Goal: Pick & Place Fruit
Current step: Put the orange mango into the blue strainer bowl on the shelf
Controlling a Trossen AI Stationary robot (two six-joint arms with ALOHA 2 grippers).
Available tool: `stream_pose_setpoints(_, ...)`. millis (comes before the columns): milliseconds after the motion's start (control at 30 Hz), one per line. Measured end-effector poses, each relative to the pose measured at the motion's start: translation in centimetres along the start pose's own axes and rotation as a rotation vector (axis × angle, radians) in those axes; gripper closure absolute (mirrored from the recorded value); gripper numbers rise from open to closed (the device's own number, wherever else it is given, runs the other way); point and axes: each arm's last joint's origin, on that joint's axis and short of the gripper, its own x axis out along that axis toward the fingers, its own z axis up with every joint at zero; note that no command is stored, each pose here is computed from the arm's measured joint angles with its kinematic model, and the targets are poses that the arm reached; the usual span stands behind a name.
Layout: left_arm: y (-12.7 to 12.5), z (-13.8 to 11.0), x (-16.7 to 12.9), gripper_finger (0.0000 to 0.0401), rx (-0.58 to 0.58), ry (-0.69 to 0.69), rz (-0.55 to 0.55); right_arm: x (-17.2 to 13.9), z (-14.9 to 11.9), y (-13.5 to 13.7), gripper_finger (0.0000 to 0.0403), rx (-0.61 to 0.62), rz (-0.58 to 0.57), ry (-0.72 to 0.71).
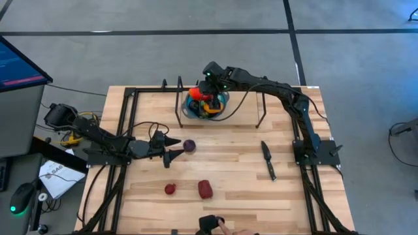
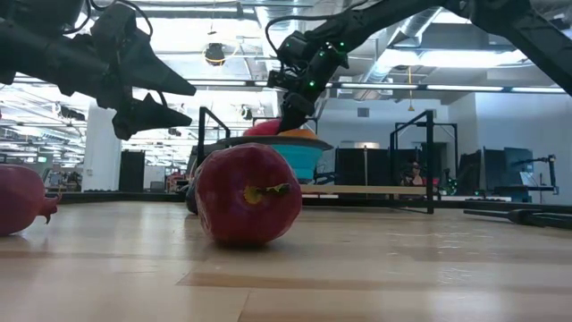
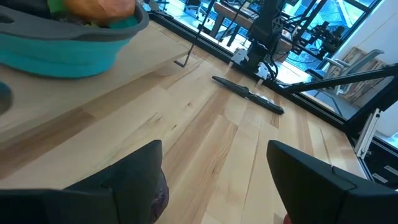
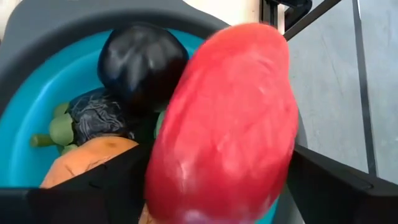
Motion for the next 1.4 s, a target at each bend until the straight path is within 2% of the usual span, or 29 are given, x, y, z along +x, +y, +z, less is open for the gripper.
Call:
stream_pose_setpoints(200, 0.0, 0.0, 0.0, 0.0116, 0.002, 0.000, 0.000, 0.0, 0.0, 0.0, 0.0063, -0.026, 0.003, 0.004)
stream_pose_setpoints(500, 0.0, 0.0, 0.0, 0.0116, 0.002, -0.002, 0.003, -1.3, -0.2, 0.3, 0.0083, -0.060, 0.024, 0.036)
stream_pose_setpoints(1033, 0.0, 0.0, 0.0, 0.0116, 0.001, -0.005, 0.008, -1.9, -0.2, 0.8, 0.0077, -0.097, 0.042, 0.058)
stream_pose_setpoints(1400, 0.1, 0.0, 0.0, 0.0116, 0.001, -0.015, 0.022, -1.9, 0.0, 1.0, 0.0020, -0.119, 0.005, 0.088)
